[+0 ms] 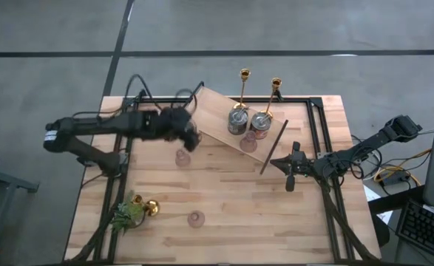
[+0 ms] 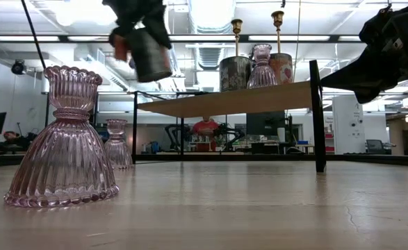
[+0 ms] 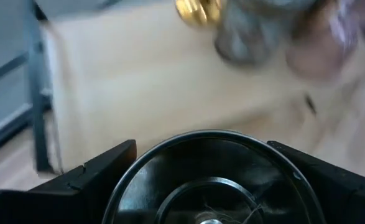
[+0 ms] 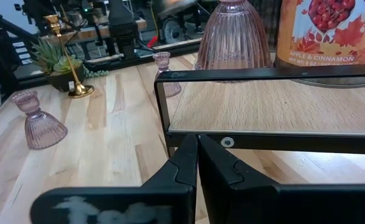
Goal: Pick & Place candle stick holders
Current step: Put the silver scented candle on the shelf aligned with the other silver scented candles, then put the gold candle holder on the shelf aligned with the other gold candle holders
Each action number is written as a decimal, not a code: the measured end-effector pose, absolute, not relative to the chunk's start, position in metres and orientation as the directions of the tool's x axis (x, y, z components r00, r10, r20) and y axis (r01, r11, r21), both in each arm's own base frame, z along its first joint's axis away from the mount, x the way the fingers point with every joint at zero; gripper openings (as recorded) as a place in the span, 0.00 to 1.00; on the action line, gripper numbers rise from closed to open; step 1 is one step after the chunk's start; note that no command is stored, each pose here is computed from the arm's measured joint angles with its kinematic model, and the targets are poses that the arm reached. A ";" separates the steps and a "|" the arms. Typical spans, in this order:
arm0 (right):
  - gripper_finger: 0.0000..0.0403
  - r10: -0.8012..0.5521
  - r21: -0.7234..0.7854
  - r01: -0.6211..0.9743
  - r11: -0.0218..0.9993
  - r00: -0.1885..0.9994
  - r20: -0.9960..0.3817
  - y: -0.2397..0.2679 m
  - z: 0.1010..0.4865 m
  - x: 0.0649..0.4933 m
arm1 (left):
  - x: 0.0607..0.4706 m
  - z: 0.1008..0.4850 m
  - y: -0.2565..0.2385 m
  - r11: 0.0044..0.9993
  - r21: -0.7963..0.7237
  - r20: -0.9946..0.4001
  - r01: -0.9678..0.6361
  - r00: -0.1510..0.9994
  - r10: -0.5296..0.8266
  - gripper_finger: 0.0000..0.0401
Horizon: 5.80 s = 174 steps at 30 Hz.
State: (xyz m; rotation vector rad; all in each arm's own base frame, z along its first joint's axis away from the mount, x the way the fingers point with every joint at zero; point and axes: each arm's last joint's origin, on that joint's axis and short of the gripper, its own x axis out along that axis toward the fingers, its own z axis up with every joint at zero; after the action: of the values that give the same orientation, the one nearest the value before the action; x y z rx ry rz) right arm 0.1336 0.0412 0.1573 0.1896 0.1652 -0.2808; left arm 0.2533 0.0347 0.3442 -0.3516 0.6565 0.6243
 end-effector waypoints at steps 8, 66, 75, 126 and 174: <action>0.02 -0.259 0.163 0.290 0.943 0.948 -0.188 0.041 0.157 0.134 | 0.256 0.365 0.094 0.695 -0.226 -0.555 -0.683 0.676 0.484 0.86; 0.02 -0.259 0.163 0.290 0.943 0.947 -0.188 0.041 0.157 0.134 | 0.354 0.358 0.156 0.780 -0.046 -0.625 -0.624 0.627 0.465 0.99; 0.02 -0.259 0.162 0.290 0.943 0.948 -0.188 0.041 0.157 0.134 | 0.315 0.385 0.131 0.835 0.025 -0.687 -0.550 0.597 0.414 0.98; 0.02 -0.259 0.163 0.290 0.943 0.948 -0.187 0.041 0.157 0.134 | 0.123 0.323 -0.161 0.887 -0.080 -0.973 -0.456 0.228 0.029 0.98; 0.02 -0.259 0.163 0.290 0.943 0.948 -0.187 0.041 0.157 0.134 | 0.116 0.249 -0.172 0.896 -0.049 -0.905 -0.441 0.398 0.147 0.32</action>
State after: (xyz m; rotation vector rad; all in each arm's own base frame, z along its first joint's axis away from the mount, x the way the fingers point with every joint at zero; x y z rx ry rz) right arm 0.1336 0.0411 0.1574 0.1901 0.1648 -0.2809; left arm 0.1161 -0.1719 0.2485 -0.3014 1.1029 0.3789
